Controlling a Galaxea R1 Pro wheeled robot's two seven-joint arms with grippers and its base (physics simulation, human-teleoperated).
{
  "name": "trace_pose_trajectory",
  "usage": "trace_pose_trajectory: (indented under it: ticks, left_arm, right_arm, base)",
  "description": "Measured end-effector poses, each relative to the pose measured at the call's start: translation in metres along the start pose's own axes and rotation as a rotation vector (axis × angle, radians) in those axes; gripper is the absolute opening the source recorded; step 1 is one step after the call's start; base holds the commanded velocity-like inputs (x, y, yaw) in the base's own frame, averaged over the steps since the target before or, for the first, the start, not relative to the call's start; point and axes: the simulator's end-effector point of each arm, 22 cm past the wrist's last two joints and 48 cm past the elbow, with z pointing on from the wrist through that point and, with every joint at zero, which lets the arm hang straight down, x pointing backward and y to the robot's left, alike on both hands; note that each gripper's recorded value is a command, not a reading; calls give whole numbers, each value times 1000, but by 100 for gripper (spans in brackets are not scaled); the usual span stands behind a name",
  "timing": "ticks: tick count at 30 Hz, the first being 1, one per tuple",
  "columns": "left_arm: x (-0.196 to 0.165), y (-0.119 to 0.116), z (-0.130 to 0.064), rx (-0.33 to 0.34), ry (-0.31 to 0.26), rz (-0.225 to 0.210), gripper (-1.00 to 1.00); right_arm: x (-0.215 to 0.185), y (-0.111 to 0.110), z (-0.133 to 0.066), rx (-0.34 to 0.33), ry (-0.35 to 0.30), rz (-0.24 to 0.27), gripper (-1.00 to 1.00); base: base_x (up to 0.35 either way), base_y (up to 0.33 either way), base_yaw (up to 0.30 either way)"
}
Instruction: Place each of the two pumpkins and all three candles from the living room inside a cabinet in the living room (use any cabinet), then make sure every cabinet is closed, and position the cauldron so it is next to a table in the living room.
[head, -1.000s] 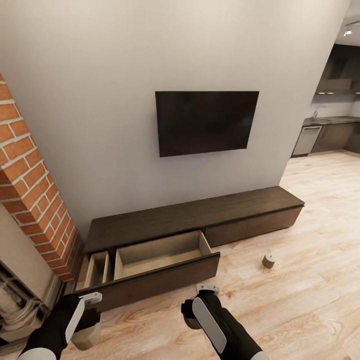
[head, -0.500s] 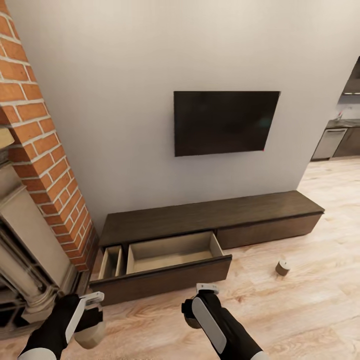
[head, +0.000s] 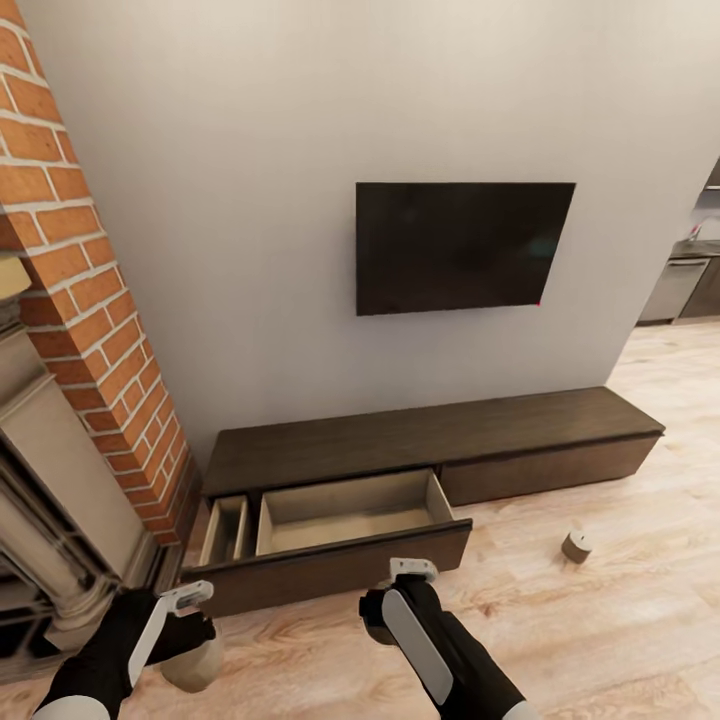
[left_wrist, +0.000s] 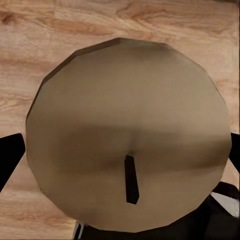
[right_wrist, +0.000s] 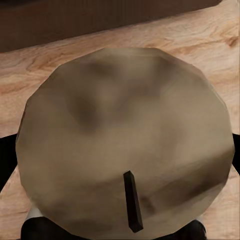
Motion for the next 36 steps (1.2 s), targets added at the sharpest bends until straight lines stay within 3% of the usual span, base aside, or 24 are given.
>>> trace_pose_trajectory:
  ticks: [5,9,11,14,18,22,26,29,36]
  left_arm:
    - [8,-24,-3,135,45,-16,-100]
    - [11,-26,-9,205,74,-68,-100]
    - [8,-23,-13,226,75,-84,-100]
    - [-3,-13,-23,240,69,-92,-100]
    - [-22,-29,-46,385,37,-94,-100]
    - [-35,-8,-56,398,9,-95,-100]
    - [-42,-23,-71,514,-6,-104,-100]
    - [-44,-30,-76,559,-9,-104,-100]
    - [-46,-28,-80,575,-16,-101,-100]
  right_arm:
    - [-16,11,-14,-31,-38,-11,-100]
    - [-29,19,-30,-53,-38,-63,-100]
    - [-49,19,-45,-49,-55,-104,-100]
    - [-64,18,-58,-50,-64,-124,-100]
    - [-69,25,-65,-92,-57,-104,-100]
    - [-73,30,-71,-110,-70,-99,-100]
    - [-77,32,-78,-121,-89,-97,-100]
    - [-77,33,-78,-123,-89,-97,-100]
    - [-76,34,-77,-124,-86,-98,-100]
  base:
    - [68,0,0]
    - [10,0,0]
    - [3,0,0]
    - [1,0,0]
    - [0,0,0]
    - [0,0,0]
    - [0,0,162]
    - [0,0,254]
    - [0,0,251]
